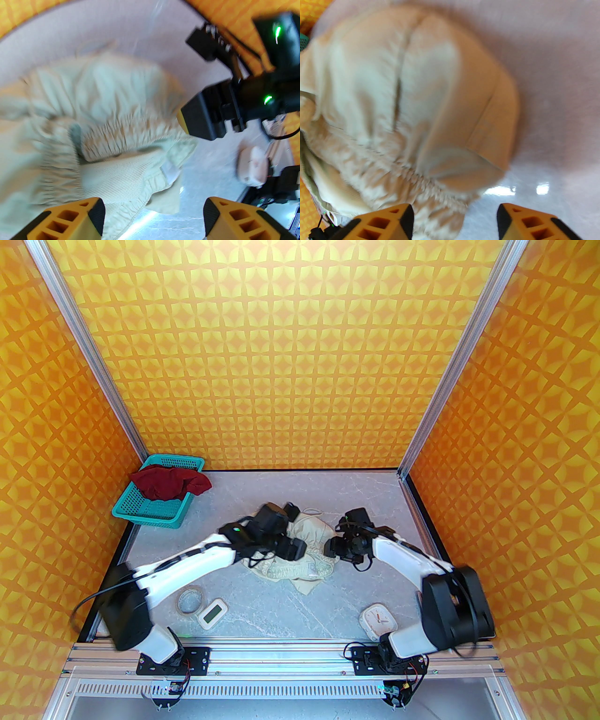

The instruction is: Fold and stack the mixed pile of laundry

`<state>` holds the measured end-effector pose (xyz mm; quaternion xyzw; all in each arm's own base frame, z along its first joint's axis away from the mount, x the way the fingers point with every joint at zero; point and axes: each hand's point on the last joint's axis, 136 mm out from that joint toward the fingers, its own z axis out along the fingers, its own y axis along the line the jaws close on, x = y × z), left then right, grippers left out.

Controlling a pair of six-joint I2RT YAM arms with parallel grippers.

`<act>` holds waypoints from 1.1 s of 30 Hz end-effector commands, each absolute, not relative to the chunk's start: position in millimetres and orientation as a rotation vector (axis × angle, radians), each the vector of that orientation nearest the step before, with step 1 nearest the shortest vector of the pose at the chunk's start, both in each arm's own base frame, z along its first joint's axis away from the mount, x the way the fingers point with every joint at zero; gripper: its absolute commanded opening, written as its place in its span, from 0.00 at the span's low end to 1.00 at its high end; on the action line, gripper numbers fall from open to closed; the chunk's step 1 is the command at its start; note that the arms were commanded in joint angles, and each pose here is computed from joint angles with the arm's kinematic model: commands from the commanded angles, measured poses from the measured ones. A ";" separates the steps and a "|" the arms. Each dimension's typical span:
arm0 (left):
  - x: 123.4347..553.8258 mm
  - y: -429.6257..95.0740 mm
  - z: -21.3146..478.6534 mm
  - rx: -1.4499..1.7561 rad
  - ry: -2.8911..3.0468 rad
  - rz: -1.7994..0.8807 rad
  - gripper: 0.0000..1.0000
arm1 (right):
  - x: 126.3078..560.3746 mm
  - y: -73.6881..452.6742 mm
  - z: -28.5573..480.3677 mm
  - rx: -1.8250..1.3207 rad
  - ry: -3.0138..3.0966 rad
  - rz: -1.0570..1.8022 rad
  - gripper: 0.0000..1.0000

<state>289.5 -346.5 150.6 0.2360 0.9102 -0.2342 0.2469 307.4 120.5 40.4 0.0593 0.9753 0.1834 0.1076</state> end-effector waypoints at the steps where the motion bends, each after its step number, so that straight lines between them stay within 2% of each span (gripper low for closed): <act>1: 299.9 -321.6 126.0 0.538 2.549 -0.501 0.68 | 309.1 139.1 36.8 0.161 2.879 0.685 0.46; 5: 306.6 -303.4 111.5 0.460 2.555 -0.493 0.63 | 298.1 148.4 36.8 0.151 2.878 0.752 0.17; 9: 328.2 -282.0 100.4 0.372 2.538 -0.479 0.57 | 282.8 159.5 51.4 0.122 2.857 0.793 0.01; 18: 414.2 -245.6 96.5 0.199 2.424 -0.516 0.48 | 221.6 224.4 93.3 -0.030 2.809 0.991 0.00; 19: 422.9 -244.5 101.7 0.195 2.414 -0.527 0.48 | 215.6 234.4 98.7 -0.057 2.802 1.011 0.05; 21: 429.3 -243.7 118.7 0.216 2.402 -0.519 0.56 | 207.8 251.2 111.0 -0.104 2.783 1.054 0.18; 23: 423.3 -240.9 141.1 0.247 2.385 -0.510 0.66 | 206.4 256.7 124.8 -0.115 2.756 1.084 0.39; 25: 408.8 -231.2 156.8 0.250 2.388 -0.491 0.72 | 212.4 245.2 135.4 -0.100 2.728 1.012 0.51; 27: 386.5 -217.5 164.3 0.239 2.415 -0.472 0.74 | 219.4 227.4 139.9 -0.050 2.723 0.973 0.57; 29: 357.8 -209.9 167.0 0.245 2.442 -0.476 0.73 | 229.9 205.6 136.6 0.035 2.719 0.969 0.58; 33: 289.7 -230.4 154.5 0.344 2.549 -0.515 0.72 | 253.9 165.3 116.5 0.188 2.735 0.923 0.60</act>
